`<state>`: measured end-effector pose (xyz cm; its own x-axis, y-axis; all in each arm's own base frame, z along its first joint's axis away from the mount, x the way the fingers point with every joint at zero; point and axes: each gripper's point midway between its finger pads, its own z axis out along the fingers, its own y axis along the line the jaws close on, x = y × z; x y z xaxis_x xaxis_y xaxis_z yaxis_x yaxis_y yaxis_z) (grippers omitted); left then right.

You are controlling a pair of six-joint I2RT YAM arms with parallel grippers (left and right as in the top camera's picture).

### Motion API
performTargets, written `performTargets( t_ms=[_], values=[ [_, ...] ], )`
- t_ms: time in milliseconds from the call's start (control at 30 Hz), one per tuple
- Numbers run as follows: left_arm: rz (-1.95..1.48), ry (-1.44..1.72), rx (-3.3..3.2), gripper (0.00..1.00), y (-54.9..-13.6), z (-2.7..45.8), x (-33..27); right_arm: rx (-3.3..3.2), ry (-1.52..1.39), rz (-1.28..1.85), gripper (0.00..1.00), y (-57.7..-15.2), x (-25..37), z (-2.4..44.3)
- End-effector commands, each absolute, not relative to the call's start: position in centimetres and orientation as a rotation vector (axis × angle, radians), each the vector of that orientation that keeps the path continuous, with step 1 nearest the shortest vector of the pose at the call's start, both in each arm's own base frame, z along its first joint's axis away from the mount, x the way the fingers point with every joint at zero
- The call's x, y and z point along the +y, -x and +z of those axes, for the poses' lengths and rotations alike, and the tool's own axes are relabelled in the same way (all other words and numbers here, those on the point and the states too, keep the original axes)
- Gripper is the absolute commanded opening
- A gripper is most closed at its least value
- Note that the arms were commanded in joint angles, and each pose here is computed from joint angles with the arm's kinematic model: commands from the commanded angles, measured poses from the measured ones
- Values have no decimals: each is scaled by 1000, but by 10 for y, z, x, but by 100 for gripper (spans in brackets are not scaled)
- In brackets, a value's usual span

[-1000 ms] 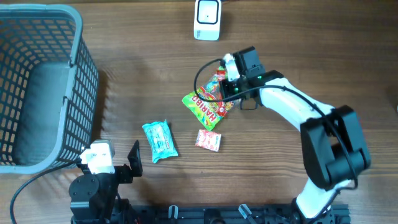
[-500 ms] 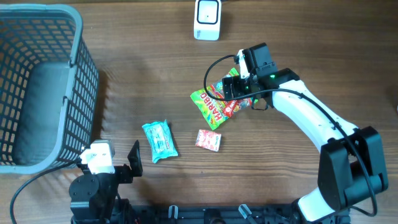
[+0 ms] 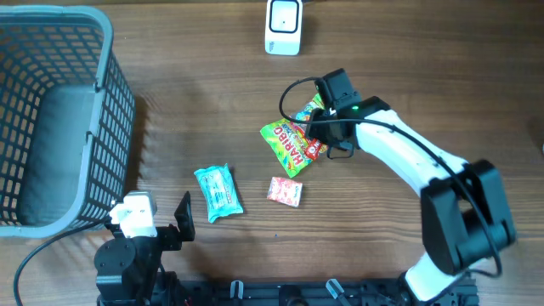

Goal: Scan the item barcode
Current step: 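Hold the sachet up to the white scanner with the right gripper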

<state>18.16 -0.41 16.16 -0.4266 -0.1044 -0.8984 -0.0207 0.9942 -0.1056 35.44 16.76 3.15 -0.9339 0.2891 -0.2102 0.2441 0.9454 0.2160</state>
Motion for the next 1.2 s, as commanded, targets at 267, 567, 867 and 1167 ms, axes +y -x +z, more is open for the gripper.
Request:
performTargets(
  t_ms=[267,567,867,1167],
  values=[
    [-90,89,2009,100,-182,160,-4,2898,-445,182,66,-351,158,12],
    [-90,89,2009,100,-182,160,-4,2864,-455,67,5,-356,144,16],
    [-90,89,2009,100,-182,160,-4,2423,748,1447,5,-286,285,187],
    [-90,89,2009,100,-182,160,-4,717,1589,1166,5,-266,315,298]
  ],
)
